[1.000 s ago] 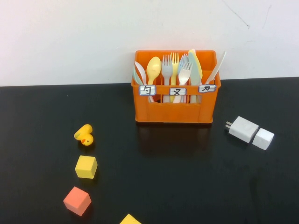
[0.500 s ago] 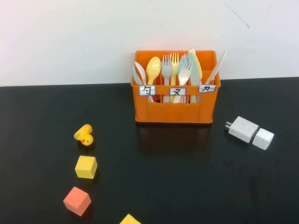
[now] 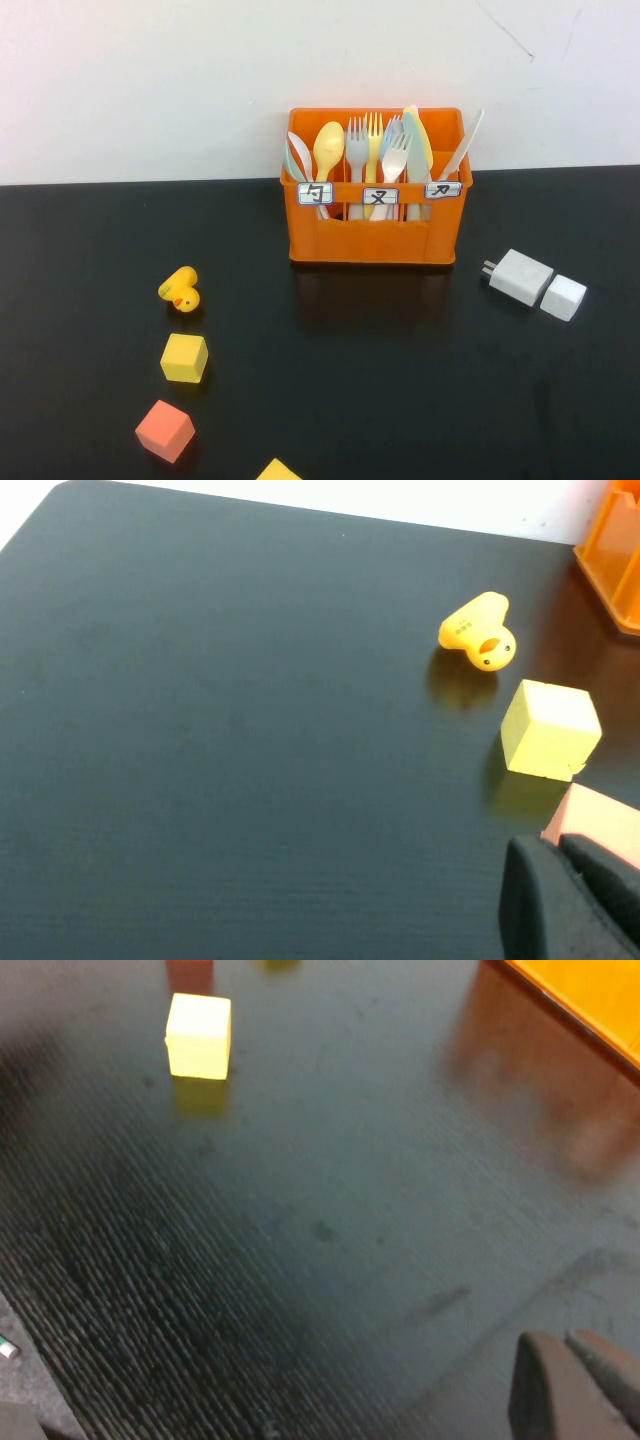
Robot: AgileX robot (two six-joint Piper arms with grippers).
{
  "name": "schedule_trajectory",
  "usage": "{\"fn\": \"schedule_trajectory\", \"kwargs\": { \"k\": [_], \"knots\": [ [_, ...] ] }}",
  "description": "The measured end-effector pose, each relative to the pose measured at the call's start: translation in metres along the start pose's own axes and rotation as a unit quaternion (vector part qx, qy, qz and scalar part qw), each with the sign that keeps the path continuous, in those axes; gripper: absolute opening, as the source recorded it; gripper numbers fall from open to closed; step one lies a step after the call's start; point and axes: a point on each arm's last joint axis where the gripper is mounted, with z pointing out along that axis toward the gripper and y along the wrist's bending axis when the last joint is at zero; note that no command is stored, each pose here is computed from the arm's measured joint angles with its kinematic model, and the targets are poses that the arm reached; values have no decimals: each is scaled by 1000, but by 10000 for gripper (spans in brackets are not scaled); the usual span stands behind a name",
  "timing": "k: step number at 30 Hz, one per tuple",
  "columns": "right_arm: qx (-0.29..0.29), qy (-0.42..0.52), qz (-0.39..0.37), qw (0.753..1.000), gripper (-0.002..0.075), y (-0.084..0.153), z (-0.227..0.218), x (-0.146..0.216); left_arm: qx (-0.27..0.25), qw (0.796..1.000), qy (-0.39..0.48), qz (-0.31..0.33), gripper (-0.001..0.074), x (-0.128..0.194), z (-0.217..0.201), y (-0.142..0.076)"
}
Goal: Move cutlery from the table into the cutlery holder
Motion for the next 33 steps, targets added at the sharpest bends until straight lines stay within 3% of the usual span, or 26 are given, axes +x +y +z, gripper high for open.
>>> {"fn": "schedule_trajectory", "kwargs": {
  "k": [22, 26, 33],
  "knots": [
    [2, -10, -4, 1000, -2, 0, -3, 1, 4, 1000, 1, -4, -1, 0, 0, -1],
    [51, -50, -5, 997, -2, -3, -13, 4, 4, 1000, 1, -3, -1, 0, 0, -1],
    [211, -90, 96, 969, -2, -10, 1, 32, 4, 1000, 1, -3, -1, 0, 0, -1]
  ]
}}
